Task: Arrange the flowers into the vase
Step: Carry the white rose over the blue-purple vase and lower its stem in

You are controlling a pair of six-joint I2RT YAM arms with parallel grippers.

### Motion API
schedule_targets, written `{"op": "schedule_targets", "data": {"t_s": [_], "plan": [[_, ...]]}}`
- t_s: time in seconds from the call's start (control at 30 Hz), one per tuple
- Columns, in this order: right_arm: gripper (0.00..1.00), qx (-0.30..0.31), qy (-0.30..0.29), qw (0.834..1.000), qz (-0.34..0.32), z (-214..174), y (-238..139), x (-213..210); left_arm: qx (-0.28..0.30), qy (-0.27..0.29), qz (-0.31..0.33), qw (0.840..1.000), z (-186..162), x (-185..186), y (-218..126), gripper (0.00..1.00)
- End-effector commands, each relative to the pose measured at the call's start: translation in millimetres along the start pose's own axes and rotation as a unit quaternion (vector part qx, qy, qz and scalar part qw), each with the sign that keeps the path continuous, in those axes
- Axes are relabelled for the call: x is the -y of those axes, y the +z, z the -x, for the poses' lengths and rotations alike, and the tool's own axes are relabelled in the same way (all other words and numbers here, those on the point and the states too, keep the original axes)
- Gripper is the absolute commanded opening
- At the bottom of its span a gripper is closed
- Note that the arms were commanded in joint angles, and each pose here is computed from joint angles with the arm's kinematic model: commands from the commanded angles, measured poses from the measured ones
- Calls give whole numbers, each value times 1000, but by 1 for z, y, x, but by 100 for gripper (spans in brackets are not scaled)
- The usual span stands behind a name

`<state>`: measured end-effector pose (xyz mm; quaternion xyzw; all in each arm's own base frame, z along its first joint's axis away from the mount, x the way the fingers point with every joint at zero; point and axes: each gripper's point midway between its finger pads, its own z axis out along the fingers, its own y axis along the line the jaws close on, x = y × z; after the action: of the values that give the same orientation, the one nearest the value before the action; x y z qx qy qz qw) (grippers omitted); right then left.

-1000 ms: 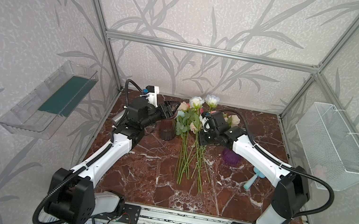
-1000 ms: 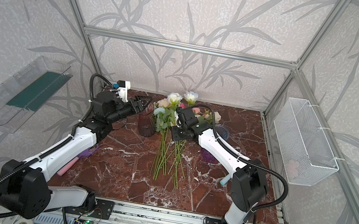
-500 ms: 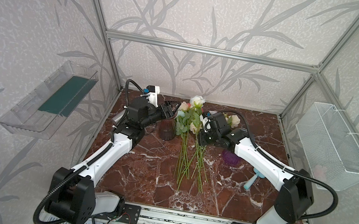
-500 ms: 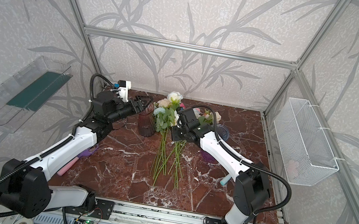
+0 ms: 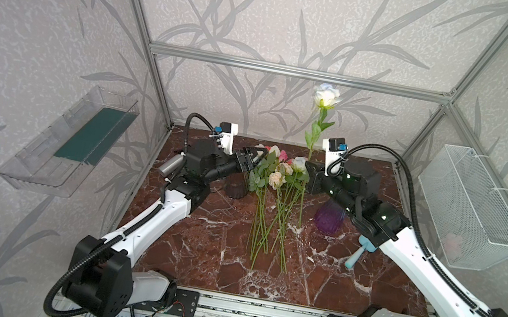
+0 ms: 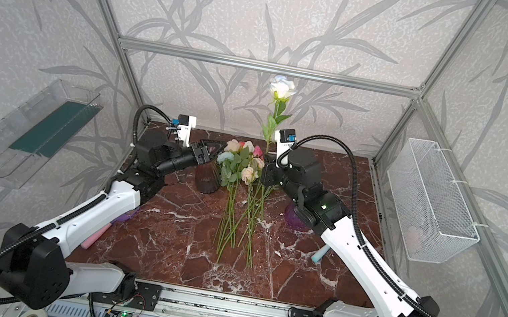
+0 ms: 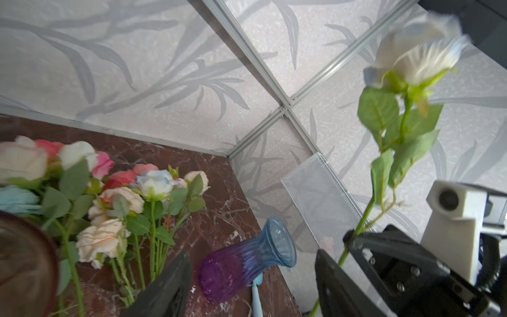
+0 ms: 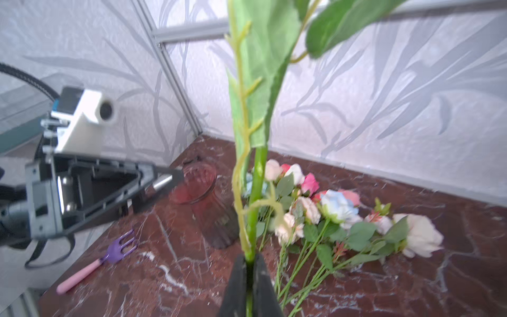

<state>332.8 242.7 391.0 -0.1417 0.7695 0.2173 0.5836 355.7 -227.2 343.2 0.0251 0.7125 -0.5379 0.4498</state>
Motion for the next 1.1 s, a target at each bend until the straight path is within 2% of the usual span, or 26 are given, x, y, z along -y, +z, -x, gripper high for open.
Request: {"op": "schedule_targets", "data": {"t_s": [0.0, 0.2, 0.3, 0.4, 0.63, 1.07], "plan": [[0, 112, -52, 989, -85, 68, -29, 27, -45, 30, -63, 997, -25, 44, 14, 72], [0, 174, -63, 966, -182, 119, -58, 81, -155, 24, -124, 980, -103, 76, 40, 72], [0, 178, -61, 959, -213, 125, -64, 103, -191, 22, -140, 971, -132, 86, 46, 72], [0, 161, -36, 959, -231, 113, -58, 129, -212, 25, -141, 967, -148, 89, 49, 72], [0, 130, -20, 962, -239, 75, -45, 148, -205, 32, -132, 969, -147, 88, 47, 73], [0, 45, 14, 971, -236, -33, -23, 162, -201, 48, -117, 972, -145, 83, 46, 74]]}}
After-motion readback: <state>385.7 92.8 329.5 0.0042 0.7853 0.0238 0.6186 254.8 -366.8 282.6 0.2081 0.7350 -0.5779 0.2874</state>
